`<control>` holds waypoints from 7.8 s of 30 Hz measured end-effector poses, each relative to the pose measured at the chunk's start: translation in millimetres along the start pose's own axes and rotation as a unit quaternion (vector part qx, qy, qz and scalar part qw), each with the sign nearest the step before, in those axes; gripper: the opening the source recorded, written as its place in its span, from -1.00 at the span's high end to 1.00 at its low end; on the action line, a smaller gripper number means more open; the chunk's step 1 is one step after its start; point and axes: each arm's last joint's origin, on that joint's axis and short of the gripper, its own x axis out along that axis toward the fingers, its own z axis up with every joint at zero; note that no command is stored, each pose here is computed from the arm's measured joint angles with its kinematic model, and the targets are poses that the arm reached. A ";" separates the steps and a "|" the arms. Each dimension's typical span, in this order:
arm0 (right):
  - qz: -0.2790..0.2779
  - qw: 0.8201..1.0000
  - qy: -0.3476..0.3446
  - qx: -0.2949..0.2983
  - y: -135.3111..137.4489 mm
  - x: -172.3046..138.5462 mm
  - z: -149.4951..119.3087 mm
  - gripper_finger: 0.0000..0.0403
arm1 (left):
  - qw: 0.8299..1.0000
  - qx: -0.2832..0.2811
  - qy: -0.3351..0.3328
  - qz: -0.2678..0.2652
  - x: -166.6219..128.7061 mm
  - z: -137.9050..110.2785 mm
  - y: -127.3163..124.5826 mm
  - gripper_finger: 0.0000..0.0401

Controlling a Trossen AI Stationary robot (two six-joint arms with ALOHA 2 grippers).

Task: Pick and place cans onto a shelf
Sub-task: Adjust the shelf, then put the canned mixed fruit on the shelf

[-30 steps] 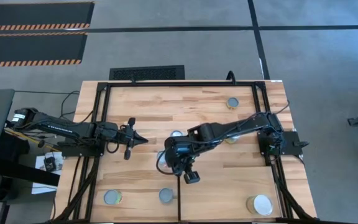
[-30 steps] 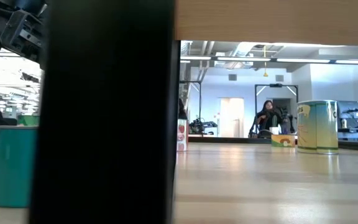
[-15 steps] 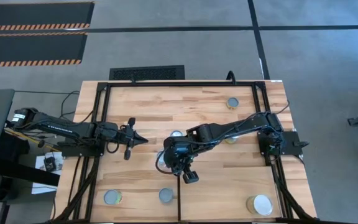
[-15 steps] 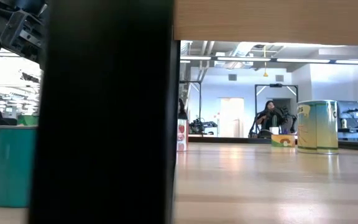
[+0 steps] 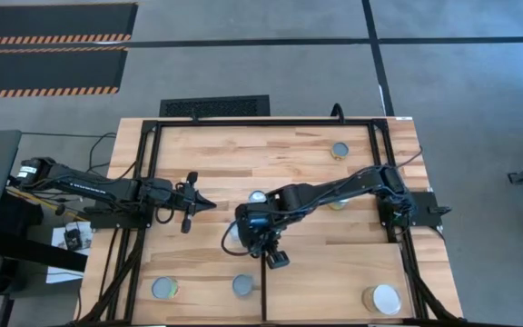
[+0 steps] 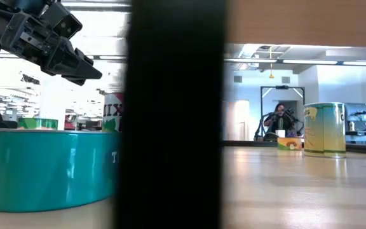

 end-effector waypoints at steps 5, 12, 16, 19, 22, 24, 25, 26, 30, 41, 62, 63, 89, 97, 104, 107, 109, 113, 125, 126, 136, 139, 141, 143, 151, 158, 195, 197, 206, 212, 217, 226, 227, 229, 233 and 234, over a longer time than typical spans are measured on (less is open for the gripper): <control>0.001 0.999 0.031 0.021 2.0 -4.8 -4.7 0.95 | 1.000 0.000 0.000 0.000 0.0 0.0 0.0 0.99; 0.001 0.998 0.045 0.039 3.4 -7.6 -7.6 0.95 | 1.000 0.000 0.000 0.000 0.0 0.0 0.0 0.99; 0.000 0.998 0.051 0.043 3.8 -8.7 -9.1 0.94 | 1.000 0.000 0.000 0.000 0.0 0.0 0.0 0.99; -0.001 0.997 0.061 0.055 4.1 -9.3 -11.0 0.94 | 1.000 0.000 0.000 0.000 0.0 -0.1 0.0 0.99; -0.001 0.996 0.069 0.060 4.6 -9.4 -12.6 0.94 | 1.000 0.000 0.001 0.000 0.0 -0.1 0.0 0.99; 0.000 0.996 0.070 0.059 6.5 -8.9 -12.5 0.94 | 1.000 0.000 0.001 0.000 0.0 -0.1 0.0 0.99; 0.000 0.996 0.070 0.059 7.4 -8.7 -12.4 0.94 | 1.000 0.000 0.001 0.000 0.0 -0.1 0.0 0.99; 0.001 0.996 0.070 0.058 8.3 -8.4 -12.5 0.94 | 1.000 0.000 0.001 0.000 0.0 -0.1 0.0 0.99; 0.001 0.996 0.069 0.056 9.8 -7.8 -12.1 0.94 | 1.000 0.000 0.001 0.000 0.0 -0.1 0.0 0.99; -0.061 0.997 -0.035 0.009 -1.1 -41.3 15.2 0.94 | 0.999 -0.009 -0.025 -0.017 -4.1 5.4 -0.9 0.99; -0.140 0.990 -0.006 0.016 -66.0 40.1 14.3 0.36 | 0.999 0.003 -0.021 0.040 -24.7 3.1 3.8 0.99; -0.143 0.990 0.001 0.010 -64.5 41.1 13.2 0.28 | 0.999 0.002 -0.023 0.044 -25.0 4.0 4.1 0.99; -0.170 0.984 0.032 -0.029 -76.6 67.9 7.4 0.27 | 0.998 -0.004 -0.006 0.057 -28.8 -0.4 5.2 0.99; -0.184 0.982 0.035 0.015 -102.7 55.3 1.6 0.34 | 0.998 -0.003 -0.002 0.061 -28.8 -1.1 5.5 0.99; -0.192 0.978 0.055 0.051 -116.1 39.0 -2.3 0.23 | 0.998 -0.002 0.006 0.064 -28.8 -2.8 5.7 0.99; -0.193 0.979 0.046 0.055 -111.4 37.1 1.8 0.13 | 0.998 -0.002 0.009 0.064 -28.8 -3.3 5.7 0.99; -0.190 0.979 0.050 0.057 -107.1 39.1 1.7 0.06 | 0.998 -0.002 0.009 0.064 -28.8 -3.3 5.7 0.99; -0.191 0.979 0.050 0.057 -104.7 41.0 2.0 -0.02 | 0.998 0.000 0.009 0.065 -28.8 -3.3 5.7 0.99; -0.194 0.977 0.063 0.059 -115.0 47.2 -6.0 0.58 | 0.997 -0.015 0.004 0.069 -28.9 -2.5 5.9 0.99; -0.184 0.979 0.061 0.061 -115.7 46.9 -6.1 0.64 | 0.997 -0.020 0.000 0.073 -28.9 -1.8 6.1 0.99; -0.155 0.981 0.092 0.074 -125.9 66.2 -16.4 0.92 | 0.989 -0.061 -0.042 0.132 -29.8 4.8 9.5 0.99; -0.160 0.979 0.099 0.081 -127.8 61.2 -15.0 0.93 | 0.985 -0.063 -0.053 0.155 -30.4 6.7 10.8 0.99; -0.169 0.979 0.080 0.085 -121.7 39.0 -5.4 0.95 | 0.981 -0.065 -0.053 0.178 -30.8 6.3 12.1 0.99; -0.171 0.979 0.076 0.084 -113.6 22.7 0.6 0.96 | 0.979 -0.068 -0.050 0.188 -30.9 5.3 12.8 0.99; -0.220 0.965 0.079 0.122 -103.6 -4.8 1.6 0.73 | 0.979 -0.060 -0.039 0.189 -30.7 3.3 12.8 0.99; -0.289 0.942 0.114 0.124 -109.8 26.8 -3.6 0.11 | 0.980 -0.049 -0.037 0.189 -30.8 3.4 12.8 0.99; -0.376 0.888 0.252 0.080 -122.3 85.5 -29.6 0.89 | 0.982 -0.043 -0.015 0.186 -30.5 -0.8 12.6 0.99; -0.359 0.897 0.236 0.102 -117.5 76.4 -26.7 0.89 | 0.982 -0.043 -0.015 0.186 -30.5 -0.9 12.6 0.99; -0.320 0.923 0.107 0.186 -99.9 11.4 -3.2 0.98 | 0.982 -0.042 -0.014 0.182 -30.5 -0.9 12.4 0.99; -0.294 0.929 0.018 0.225 -103.3 -32.0 6.7 0.98 | 0.983 -0.043 -0.014 0.179 -30.4 -0.9 12.3 0.99; -0.301 0.922 0.105 0.218 -111.3 -24.1 -9.4 0.84 | 0.983 -0.042 -0.008 0.178 -30.4 -2.0 12.2 0.99; -0.277 0.919 0.226 0.167 -110.4 9.7 -34.3 0.38 | 0.983 -0.040 0.000 0.178 -30.4 -3.6 12.2 0.99; -0.276 0.921 0.224 0.159 -108.7 11.4 -35.8 0.37 | 0.983 -0.040 0.002 0.178 -30.4 -4.1 12.3 0.99; -0.278 0.926 0.207 0.149 -107.5 12.7 -38.6 0.37 | 0.983 -0.039 0.004 0.179 -30.4 -4.5 12.2 0.99; -0.285 0.932 0.162 0.151 -108.4 8.3 -51.8 0.42 | 0.983 -0.039 0.006 0.179 -30.4 -4.8 12.3 0.99; -0.288 0.934 0.146 0.153 -108.7 5.1 -55.4 0.43 | 0.983 -0.039 0.006 0.179 -30.4 -4.8 12.3 0.99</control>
